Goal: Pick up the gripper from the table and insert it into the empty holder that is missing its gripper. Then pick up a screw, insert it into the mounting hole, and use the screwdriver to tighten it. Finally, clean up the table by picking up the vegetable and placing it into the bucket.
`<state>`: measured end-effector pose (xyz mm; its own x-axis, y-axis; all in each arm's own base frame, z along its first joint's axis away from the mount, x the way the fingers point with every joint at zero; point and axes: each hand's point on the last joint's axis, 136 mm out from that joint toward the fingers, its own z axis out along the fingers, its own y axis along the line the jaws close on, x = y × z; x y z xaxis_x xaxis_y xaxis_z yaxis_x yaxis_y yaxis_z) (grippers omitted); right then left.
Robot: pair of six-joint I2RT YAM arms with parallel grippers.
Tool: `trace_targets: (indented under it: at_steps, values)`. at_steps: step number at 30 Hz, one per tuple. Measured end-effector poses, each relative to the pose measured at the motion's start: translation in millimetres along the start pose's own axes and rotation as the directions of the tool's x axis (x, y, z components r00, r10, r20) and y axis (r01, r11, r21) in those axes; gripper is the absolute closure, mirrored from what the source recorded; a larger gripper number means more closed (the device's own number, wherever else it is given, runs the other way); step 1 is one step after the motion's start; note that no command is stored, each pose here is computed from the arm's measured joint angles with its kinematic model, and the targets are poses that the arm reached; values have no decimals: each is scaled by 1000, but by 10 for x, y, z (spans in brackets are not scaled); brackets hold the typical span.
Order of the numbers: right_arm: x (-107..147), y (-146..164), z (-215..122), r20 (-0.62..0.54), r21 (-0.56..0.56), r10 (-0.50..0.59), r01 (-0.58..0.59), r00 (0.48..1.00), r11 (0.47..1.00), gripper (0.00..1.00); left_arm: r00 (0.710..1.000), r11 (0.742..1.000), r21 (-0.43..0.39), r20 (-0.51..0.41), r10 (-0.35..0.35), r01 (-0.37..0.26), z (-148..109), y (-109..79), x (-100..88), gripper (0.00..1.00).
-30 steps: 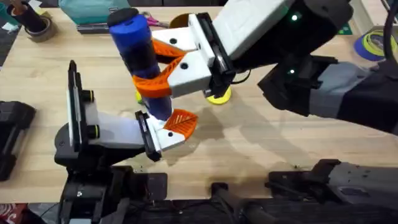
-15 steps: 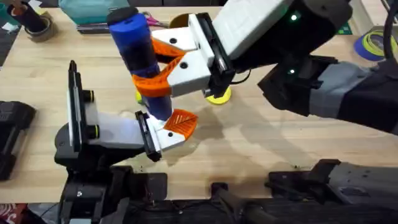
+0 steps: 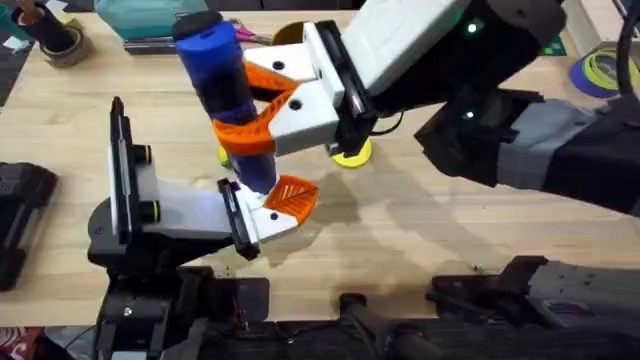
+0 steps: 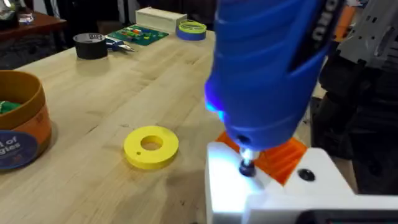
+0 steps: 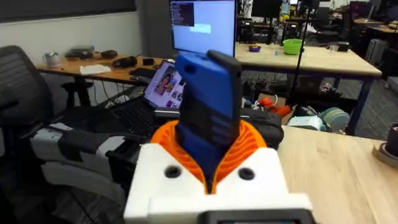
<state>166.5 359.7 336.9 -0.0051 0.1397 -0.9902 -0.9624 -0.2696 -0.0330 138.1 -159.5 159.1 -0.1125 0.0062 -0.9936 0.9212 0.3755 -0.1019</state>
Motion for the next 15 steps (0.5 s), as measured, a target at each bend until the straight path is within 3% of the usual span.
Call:
trace_targets:
  at_steps: [15]
  values:
    - [35, -24, 8, -9, 14, 9, -9, 1000, 1000, 978, 1000, 1000, 1, 0, -2, 2, 0, -2, 2, 996]
